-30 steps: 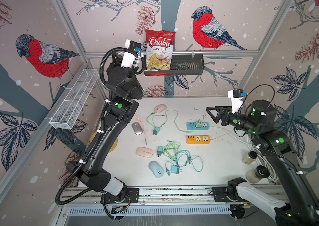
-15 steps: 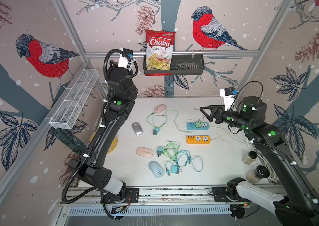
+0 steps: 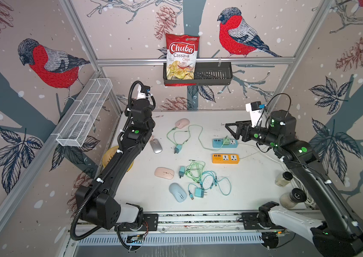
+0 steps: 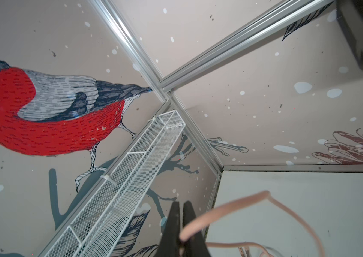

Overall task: Unplug the wireless mouse
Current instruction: Place the power cord at the center of the board.

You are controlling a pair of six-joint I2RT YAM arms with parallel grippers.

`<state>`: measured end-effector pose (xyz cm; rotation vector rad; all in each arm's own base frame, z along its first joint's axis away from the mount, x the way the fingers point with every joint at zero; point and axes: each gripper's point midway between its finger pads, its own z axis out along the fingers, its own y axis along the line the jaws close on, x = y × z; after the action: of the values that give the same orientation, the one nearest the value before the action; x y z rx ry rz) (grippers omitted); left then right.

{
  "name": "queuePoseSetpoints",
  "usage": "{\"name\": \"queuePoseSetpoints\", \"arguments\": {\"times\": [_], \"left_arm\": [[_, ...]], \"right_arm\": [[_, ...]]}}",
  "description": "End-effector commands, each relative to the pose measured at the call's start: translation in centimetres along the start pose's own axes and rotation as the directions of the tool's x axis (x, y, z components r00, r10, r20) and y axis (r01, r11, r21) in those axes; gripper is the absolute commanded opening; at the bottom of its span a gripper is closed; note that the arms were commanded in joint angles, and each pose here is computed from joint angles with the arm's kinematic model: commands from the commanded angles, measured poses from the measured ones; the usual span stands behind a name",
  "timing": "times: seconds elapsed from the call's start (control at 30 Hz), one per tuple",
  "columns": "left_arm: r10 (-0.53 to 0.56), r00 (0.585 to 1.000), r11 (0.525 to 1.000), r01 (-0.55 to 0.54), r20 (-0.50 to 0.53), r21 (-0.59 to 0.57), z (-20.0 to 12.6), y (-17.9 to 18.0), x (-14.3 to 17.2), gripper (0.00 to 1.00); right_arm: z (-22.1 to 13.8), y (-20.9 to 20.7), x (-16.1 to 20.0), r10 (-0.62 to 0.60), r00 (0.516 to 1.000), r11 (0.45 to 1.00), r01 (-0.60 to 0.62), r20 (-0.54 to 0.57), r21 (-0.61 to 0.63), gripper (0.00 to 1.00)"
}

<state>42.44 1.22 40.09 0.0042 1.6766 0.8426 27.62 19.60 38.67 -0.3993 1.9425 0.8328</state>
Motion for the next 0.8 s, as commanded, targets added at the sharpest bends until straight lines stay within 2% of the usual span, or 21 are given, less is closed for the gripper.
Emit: {"name": "queuePoseSetpoints", "arguments": {"times": [0.0,0.23,0.37,0.53,0.7,0.73,0.77], "left_arm": [[-0.080,0.997,0.997,0.080,-0.020,0.015,0.4,-0.1,2.1,0.00],[-0.075,0.988,0.986,0.094,-0.135,0.136,0.8,-4.1,8.5,0.00],[-0.074,0.982,0.975,0.108,-0.174,0.192,0.6,-6.1,10.5,0.00],[-0.051,0.976,0.978,0.092,-0.211,0.188,0.9,-6.9,12.2,0.00],[-0.063,0.974,0.978,0.104,-0.216,0.182,0.9,-6.6,12.4,0.29],[-0.069,0.974,0.977,0.111,-0.216,0.185,0.8,-6.6,12.3,0.38],[-0.078,0.974,0.974,0.119,-0.211,0.190,0.7,-6.5,12.1,0.51]], "right_arm": [[0.3,0.0,-0.3,-0.024,1.000,1.000,0.024,0.017,-0.003,0.78],[0.6,-0.1,0.2,-0.021,1.000,1.000,0.021,0.012,-0.014,0.78],[0.7,-0.3,0.6,-0.023,1.000,1.000,0.023,0.002,-0.007,0.78],[1.3,-1.1,1.5,-0.019,0.999,1.000,0.019,-0.030,0.019,0.78],[2.3,-2.2,2.5,-0.001,0.998,0.999,0.005,-0.063,0.049,0.78],[2.6,-2.5,2.7,0.003,0.997,0.998,0.001,-0.074,0.059,0.78],[3.0,-2.9,3.0,0.010,0.996,0.997,-0.004,-0.085,0.072,0.78]]}}
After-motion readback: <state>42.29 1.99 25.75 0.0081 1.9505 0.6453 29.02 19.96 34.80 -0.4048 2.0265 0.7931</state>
